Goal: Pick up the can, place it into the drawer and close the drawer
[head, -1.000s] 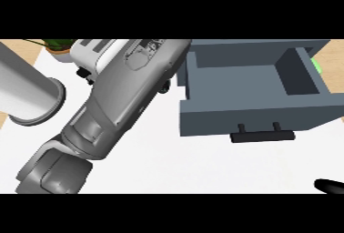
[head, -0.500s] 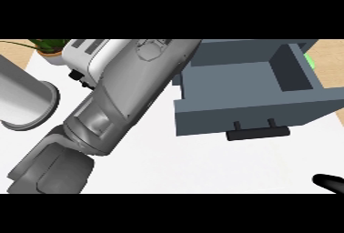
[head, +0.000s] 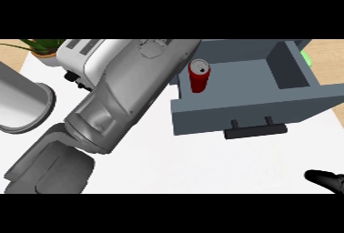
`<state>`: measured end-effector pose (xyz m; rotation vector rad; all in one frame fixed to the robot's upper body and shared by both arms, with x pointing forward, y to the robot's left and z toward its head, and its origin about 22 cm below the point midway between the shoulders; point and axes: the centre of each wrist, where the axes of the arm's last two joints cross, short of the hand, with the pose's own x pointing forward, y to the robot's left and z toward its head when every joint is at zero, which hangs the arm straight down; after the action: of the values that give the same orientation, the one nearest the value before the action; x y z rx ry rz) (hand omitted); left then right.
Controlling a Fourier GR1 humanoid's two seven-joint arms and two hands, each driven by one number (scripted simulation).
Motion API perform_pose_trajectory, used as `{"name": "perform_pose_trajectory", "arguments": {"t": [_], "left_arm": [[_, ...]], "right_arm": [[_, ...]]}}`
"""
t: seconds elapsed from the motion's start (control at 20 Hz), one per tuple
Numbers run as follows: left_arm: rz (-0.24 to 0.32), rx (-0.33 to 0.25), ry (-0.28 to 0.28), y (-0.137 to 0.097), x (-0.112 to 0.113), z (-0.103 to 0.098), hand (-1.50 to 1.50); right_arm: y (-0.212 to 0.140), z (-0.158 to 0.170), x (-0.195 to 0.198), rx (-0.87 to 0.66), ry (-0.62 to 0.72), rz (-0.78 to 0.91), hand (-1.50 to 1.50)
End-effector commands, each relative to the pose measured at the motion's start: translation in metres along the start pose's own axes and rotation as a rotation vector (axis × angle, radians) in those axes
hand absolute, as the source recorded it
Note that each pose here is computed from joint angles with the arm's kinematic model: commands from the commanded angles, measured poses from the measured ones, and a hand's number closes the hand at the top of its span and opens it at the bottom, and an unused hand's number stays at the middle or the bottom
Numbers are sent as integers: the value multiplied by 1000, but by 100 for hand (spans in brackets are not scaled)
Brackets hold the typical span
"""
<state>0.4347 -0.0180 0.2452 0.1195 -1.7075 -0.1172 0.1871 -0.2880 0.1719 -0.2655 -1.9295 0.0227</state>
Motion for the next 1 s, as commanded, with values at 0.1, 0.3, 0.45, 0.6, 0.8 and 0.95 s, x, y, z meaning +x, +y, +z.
{"name": "perform_pose_trajectory", "arguments": {"t": [0.1,0.3,0.45,0.6,0.8,0.95], "left_arm": [[19,37,-23,-1,6,-2,-150],[54,40,3,-3,18,-2,-150],[92,35,17,0,8,-2,-150],[134,39,8,1,4,-1,-150],[138,26,-4,-2,18,-2,-150],[129,38,-15,-2,15,-2,-150]], "right_arm": [[5,-20,-5,53,-53,109,-150],[5,-20,8,104,-116,217,-150],[8,-30,15,144,-161,328,-150],[21,-43,6,160,-173,421,-150],[36,-59,-5,171,-177,553,-150],[51,-67,-18,218,-194,645,-150]]}}
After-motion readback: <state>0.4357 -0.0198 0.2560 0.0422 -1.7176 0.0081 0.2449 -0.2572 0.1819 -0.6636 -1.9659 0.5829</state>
